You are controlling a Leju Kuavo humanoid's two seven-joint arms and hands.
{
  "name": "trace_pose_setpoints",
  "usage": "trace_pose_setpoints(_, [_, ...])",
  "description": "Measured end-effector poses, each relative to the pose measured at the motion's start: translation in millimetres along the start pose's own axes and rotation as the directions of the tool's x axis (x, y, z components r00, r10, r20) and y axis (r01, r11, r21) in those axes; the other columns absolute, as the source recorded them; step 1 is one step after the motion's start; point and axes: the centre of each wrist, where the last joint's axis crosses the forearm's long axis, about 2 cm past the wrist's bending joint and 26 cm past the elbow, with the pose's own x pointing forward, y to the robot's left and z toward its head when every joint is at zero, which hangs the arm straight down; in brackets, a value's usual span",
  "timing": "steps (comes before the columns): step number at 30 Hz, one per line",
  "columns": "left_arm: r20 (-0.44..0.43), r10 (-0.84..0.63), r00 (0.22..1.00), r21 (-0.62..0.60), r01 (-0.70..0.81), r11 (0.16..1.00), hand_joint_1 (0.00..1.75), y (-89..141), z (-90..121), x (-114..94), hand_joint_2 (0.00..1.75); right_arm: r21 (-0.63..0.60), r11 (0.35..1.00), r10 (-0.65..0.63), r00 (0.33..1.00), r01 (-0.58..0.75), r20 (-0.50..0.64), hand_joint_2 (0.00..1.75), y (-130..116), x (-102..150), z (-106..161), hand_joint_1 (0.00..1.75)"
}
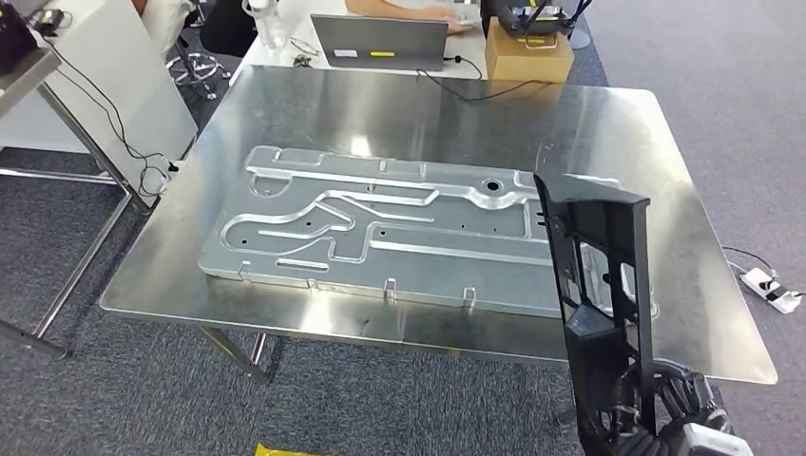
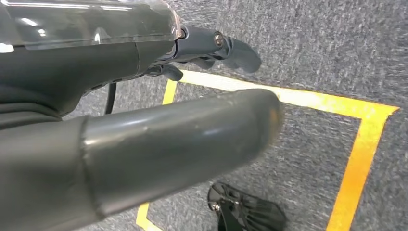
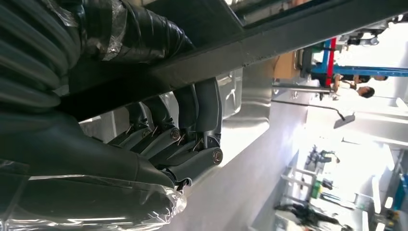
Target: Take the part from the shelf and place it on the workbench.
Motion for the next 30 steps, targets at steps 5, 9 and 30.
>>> trace_pose_setpoints(5, [0.009,-0.021,1.000,-0.024,0.022,0.999,0.00,2,-3,5,0.00,0.015,0.993,0.115,0.987,-0.117,0.112,1.75,0,2,-43,1.75])
trace_pose_setpoints(9, [0.011,-0.050,0.999,-0.037,0.050,0.998,0.00,3,-4,7,0.00,0.043,0.980,0.184,0.964,-0.195,0.192,1.75,13,10,-74,1.75])
trace_pose_setpoints(30, [0.027,-0.142,0.990,-0.075,0.144,0.987,0.00,19,-11,19,0.00,0.354,0.663,0.603,0.751,-0.659,0.269,1.75,99,-16,-185,1.75])
